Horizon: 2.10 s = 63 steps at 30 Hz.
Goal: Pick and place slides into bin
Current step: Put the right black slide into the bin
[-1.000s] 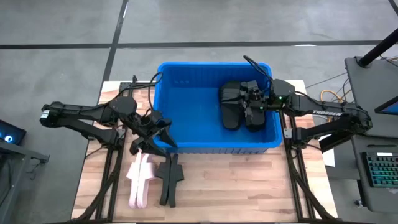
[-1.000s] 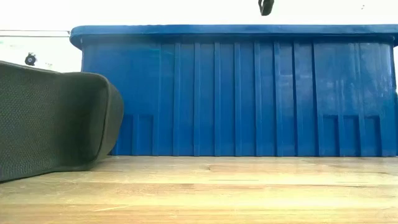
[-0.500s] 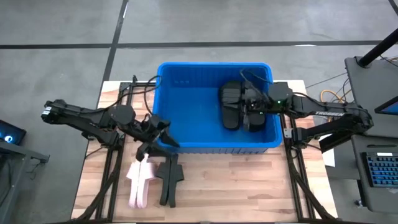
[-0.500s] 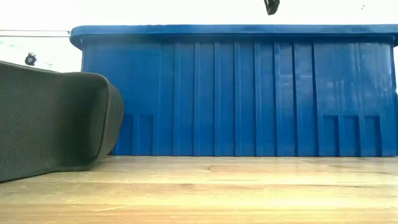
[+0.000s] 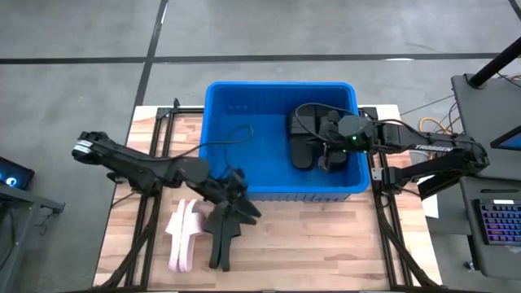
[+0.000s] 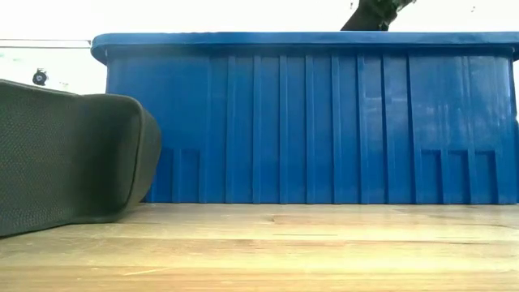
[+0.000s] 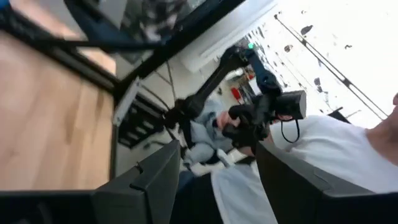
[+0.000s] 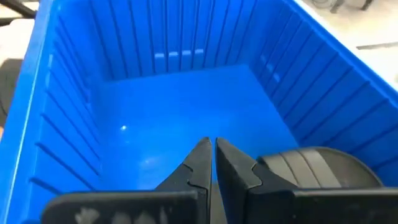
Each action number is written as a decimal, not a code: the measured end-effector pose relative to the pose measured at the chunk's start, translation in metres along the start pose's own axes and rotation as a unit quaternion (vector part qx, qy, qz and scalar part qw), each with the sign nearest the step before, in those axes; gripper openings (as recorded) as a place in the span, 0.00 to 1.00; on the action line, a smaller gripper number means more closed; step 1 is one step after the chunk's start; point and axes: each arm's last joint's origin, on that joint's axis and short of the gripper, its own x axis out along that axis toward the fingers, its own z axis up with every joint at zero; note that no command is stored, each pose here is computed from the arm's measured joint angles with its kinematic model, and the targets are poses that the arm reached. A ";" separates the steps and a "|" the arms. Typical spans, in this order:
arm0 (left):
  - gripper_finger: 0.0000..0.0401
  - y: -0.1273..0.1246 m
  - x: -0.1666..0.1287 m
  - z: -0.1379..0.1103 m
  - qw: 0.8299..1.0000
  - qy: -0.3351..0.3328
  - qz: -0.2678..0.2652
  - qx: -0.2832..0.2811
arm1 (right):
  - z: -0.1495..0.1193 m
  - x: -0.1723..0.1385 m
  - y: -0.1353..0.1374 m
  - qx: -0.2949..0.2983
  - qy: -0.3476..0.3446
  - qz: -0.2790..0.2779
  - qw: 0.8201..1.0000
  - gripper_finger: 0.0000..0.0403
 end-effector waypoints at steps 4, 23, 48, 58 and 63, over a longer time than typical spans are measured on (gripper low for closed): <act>0.49 0.011 0.015 -0.009 0.999 0.029 0.014 -0.041 | -0.003 -0.001 0.000 -0.005 0.012 0.000 1.000 0.03; 0.49 -0.010 0.066 -0.022 0.934 0.209 0.286 0.055 | -0.009 -0.001 0.000 -0.031 0.043 0.001 0.999 0.03; 0.49 -0.006 0.085 -0.110 0.793 0.277 0.511 0.182 | -0.024 0.008 0.002 -0.042 0.069 0.003 0.997 0.03; 0.49 0.025 0.105 -0.145 0.735 0.333 0.556 0.201 | -0.024 0.008 0.002 -0.042 0.069 0.003 0.997 0.03; 0.49 0.027 0.099 -0.151 0.675 0.353 0.617 0.198 | -0.024 0.008 0.002 -0.042 0.069 0.003 0.997 0.03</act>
